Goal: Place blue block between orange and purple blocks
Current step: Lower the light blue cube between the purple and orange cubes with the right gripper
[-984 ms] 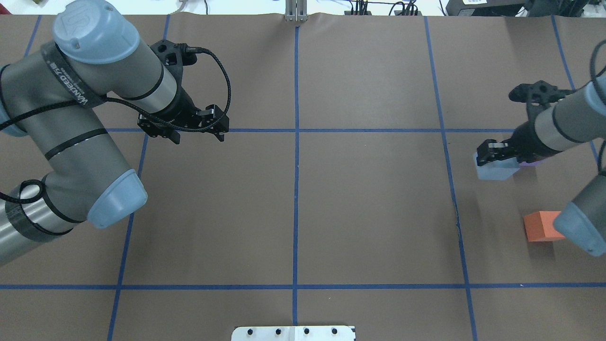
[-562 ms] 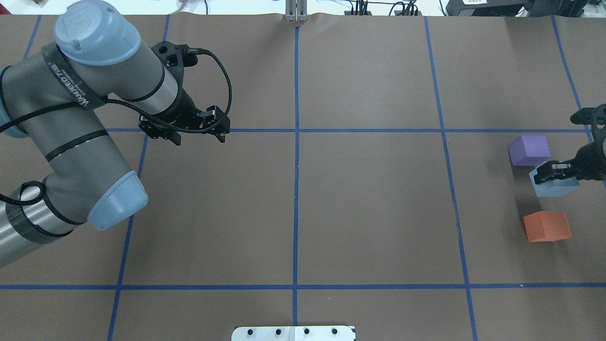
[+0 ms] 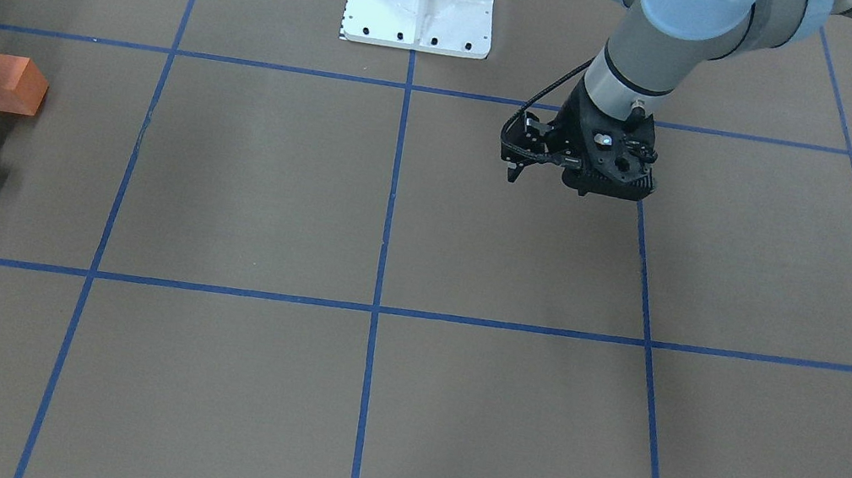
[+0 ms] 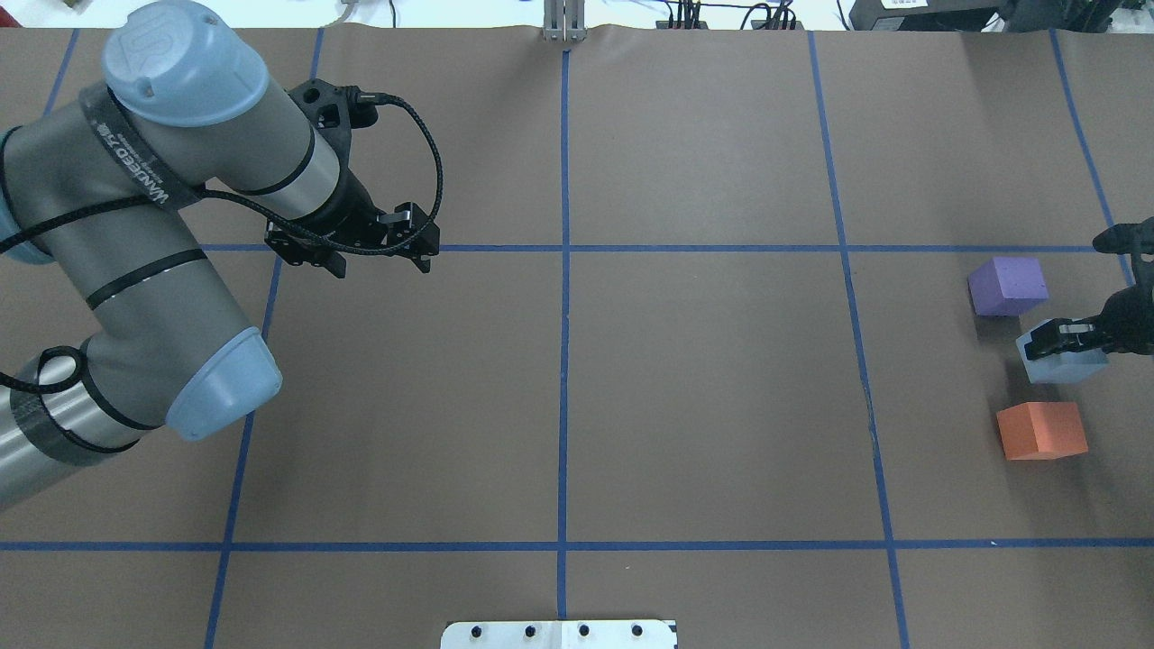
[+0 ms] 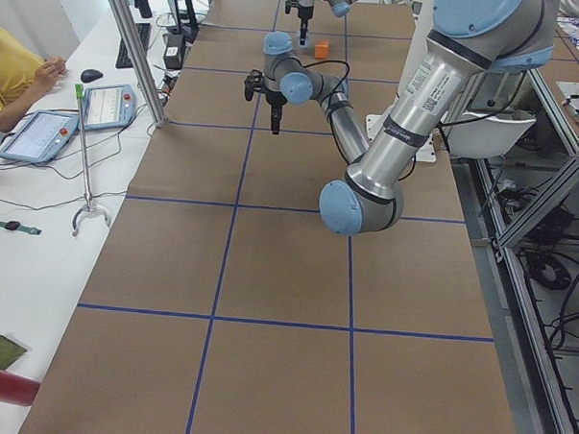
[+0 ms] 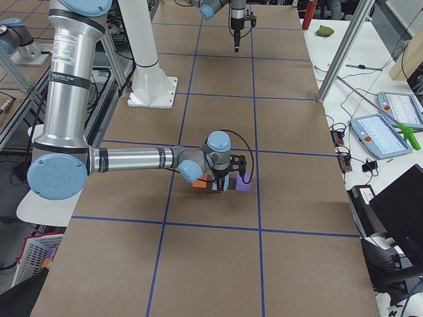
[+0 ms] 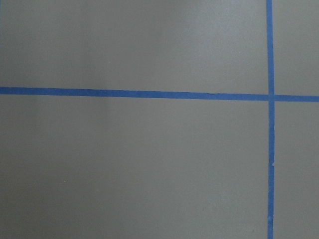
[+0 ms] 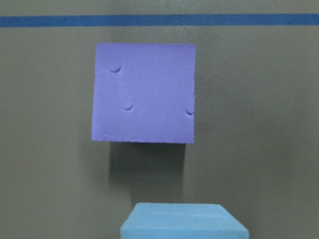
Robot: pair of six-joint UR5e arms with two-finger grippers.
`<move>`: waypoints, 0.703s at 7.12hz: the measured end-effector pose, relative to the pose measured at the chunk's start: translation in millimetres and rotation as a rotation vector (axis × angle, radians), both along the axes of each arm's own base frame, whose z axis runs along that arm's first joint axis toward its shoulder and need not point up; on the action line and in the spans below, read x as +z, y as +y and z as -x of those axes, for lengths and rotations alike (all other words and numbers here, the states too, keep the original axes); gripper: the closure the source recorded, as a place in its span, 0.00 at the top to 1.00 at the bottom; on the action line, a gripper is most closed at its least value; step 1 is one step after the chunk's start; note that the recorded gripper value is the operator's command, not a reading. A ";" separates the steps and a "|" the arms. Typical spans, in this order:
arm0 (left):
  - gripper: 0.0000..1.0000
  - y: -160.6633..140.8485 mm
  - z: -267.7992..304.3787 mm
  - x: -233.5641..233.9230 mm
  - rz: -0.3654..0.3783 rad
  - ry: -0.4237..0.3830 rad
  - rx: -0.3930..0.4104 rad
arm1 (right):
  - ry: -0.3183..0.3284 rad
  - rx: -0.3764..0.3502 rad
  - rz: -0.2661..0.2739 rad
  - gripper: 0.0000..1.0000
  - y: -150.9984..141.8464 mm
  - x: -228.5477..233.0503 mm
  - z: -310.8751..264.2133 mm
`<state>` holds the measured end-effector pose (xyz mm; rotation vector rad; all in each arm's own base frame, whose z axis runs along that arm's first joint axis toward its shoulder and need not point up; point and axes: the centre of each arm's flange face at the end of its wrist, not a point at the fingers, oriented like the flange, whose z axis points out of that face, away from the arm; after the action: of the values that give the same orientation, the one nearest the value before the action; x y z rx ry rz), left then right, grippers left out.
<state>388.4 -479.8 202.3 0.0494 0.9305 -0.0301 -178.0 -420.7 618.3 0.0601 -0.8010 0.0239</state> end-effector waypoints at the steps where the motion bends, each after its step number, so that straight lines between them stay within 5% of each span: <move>1: 1.00 0.2 0.1 -0.3 -0.001 0.000 0.000 | -0.001 -0.001 -0.002 0.00 -3.1 0.3 2.6; 5: 1.00 0.4 0.2 -0.5 0.001 0.001 -0.001 | -0.008 -0.037 -0.024 0.00 -6.0 -8.6 26.5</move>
<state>388.2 -479.4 201.7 0.0493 0.9316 -0.0313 -204.5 -426.7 609.6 0.0674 -0.8107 -0.0206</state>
